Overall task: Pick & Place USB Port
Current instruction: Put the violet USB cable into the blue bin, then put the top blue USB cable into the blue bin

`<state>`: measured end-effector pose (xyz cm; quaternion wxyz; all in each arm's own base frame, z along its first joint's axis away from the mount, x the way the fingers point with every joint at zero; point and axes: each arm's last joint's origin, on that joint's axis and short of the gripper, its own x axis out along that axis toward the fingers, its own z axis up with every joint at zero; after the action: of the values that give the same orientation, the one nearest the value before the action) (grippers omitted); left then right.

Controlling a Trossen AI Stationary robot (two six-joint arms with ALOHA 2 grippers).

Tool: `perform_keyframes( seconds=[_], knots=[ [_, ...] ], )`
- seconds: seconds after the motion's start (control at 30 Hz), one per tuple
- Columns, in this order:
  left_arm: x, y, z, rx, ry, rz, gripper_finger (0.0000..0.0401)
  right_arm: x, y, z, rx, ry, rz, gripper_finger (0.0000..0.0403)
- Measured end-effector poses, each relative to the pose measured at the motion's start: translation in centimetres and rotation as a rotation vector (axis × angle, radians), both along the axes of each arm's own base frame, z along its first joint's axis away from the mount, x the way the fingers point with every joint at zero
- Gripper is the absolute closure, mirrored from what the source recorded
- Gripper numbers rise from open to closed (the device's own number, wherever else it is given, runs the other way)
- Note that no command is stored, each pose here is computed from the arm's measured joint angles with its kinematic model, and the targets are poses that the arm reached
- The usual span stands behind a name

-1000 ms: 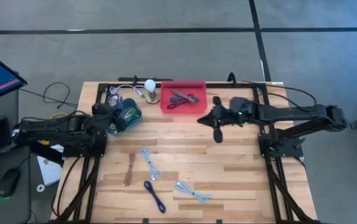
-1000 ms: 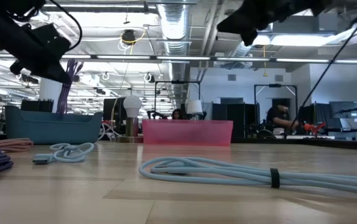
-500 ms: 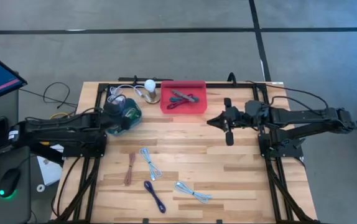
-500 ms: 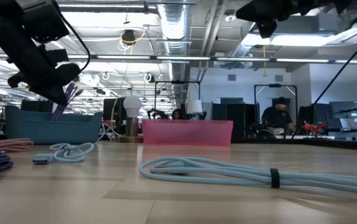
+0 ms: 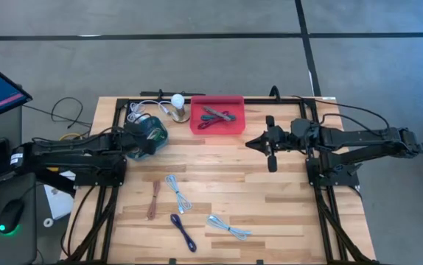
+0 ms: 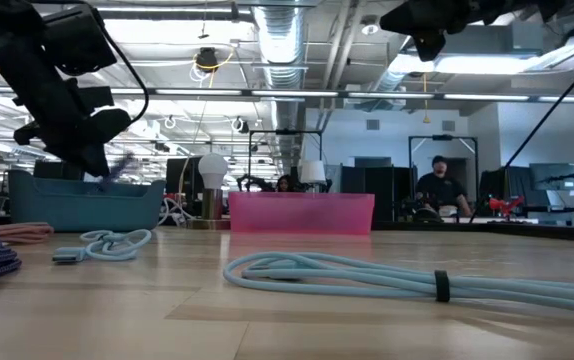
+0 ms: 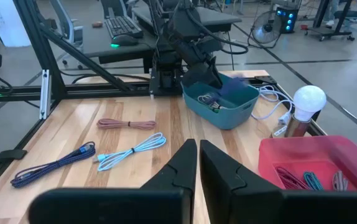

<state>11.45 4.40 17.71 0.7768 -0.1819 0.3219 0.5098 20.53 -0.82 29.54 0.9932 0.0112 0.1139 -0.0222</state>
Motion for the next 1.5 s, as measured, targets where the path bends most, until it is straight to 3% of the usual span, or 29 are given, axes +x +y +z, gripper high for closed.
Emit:
perform_keyframes(
  seconds=[0.23, 0.47, 0.57, 0.87, 1.1, 1.27, 1.5],
  knots=[
    [0.1, 0.0, 0.1, 0.02, 0.025, -0.033, 0.0281, -0.1, 0.0, 0.0, -0.001, 0.003, 0.002, 0.039],
    [1.1, -0.1, 0.8, 0.104, 0.005, -0.17, 0.0299, -1.3, 0.1, 0.5, -0.016, 0.006, 0.008, 0.0388],
    [1.7, -0.3, 1.4, 0.124, -0.037, -0.285, 0.0313, -2.0, 0.3, 0.8, -0.016, -0.007, 0.02, 0.0389],
    [3.7, -2.4, 3.4, 0.092, -0.285, -0.791, 0.0342, -3.5, 1.3, 1.6, -0.016, -0.038, 0.077, 0.039],
    [4.8, -4.3, 6.3, 0.236, -0.501, -1.043, 0.0362, -3.6, 1.6, 1.3, -0.016, -0.006, 0.095, 0.0387],
    [5.0, -5.0, 8.4, 0.307, -0.539, -1.118, 0.0375, -3.6, 1.6, 1.0, -0.016, 0.018, 0.095, 0.0388],
    [5.1, -4.6, 9.4, 0.343, -0.598, -1.078, 0.0385, -3.6, 1.6, 1.0, -0.016, 0.02, 0.095, 0.0386]
  ],
)
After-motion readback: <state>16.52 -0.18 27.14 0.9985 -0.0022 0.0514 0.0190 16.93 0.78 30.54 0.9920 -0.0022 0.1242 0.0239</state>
